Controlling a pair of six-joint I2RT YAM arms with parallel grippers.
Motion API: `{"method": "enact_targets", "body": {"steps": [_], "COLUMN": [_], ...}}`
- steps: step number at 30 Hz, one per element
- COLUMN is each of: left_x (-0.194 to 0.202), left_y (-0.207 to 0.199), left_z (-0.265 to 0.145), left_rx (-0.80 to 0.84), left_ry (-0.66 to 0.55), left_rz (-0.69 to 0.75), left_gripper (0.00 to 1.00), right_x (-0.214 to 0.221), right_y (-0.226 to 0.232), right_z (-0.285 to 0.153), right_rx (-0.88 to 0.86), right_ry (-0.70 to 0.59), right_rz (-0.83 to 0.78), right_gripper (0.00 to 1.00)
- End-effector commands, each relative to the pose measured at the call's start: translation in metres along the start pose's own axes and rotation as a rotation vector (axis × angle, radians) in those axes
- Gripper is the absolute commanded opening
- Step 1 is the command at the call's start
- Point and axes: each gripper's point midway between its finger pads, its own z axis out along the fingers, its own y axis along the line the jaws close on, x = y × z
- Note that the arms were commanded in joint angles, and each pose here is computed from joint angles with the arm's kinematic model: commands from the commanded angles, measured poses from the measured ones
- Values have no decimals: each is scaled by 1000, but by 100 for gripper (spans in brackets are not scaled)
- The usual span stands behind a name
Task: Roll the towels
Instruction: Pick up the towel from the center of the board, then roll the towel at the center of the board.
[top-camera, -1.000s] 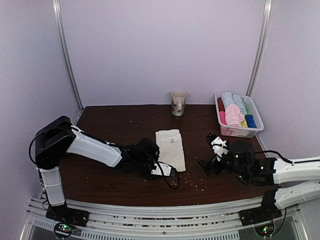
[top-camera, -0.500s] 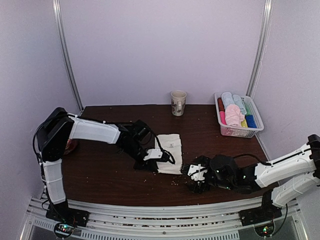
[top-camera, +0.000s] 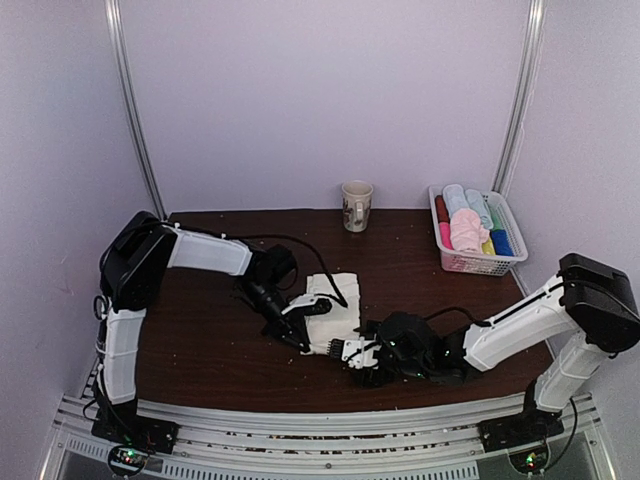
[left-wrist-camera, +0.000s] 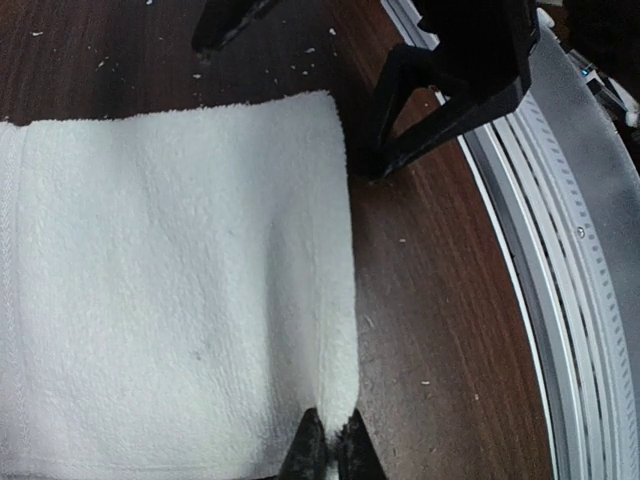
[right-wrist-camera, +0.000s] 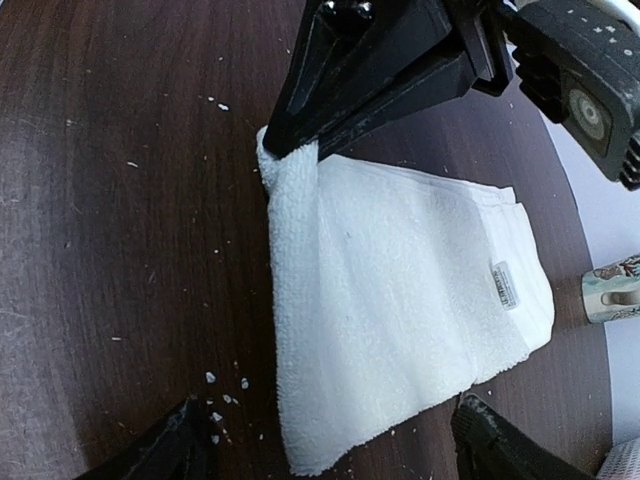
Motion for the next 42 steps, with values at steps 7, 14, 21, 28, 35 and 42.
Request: {"method": "enact_targets", "body": {"steps": [7,14,21,28,35,42], "left_x": [-3,0,0,-7,-19,-23], "left_y": [-8,-7,-7,-3,4,10], "left_z": [-4,-5,-8,-21,-44,-69], "left_rx": [113,107,87,2,-166,-434], "left_ry": [-71,-63,-60,-50,-30,-33], "left_rz": [-55,-64,-47,-4,83,255], "left_gripper": [0,0,0,32,66,73], "right_x": [-12,-9,-3,-7,-5,4], "right_y": [2,17,25,28,30,31], "right_z": [23,29,35,36,39,43], "right_rx": [-19,-103,-201,-344,-478,-568], "right_ry": [15,44,98,124,181,250], "right_rz": [0,102,214,353,486,603], "right_gripper": [54,21,0,0,0,0]}}
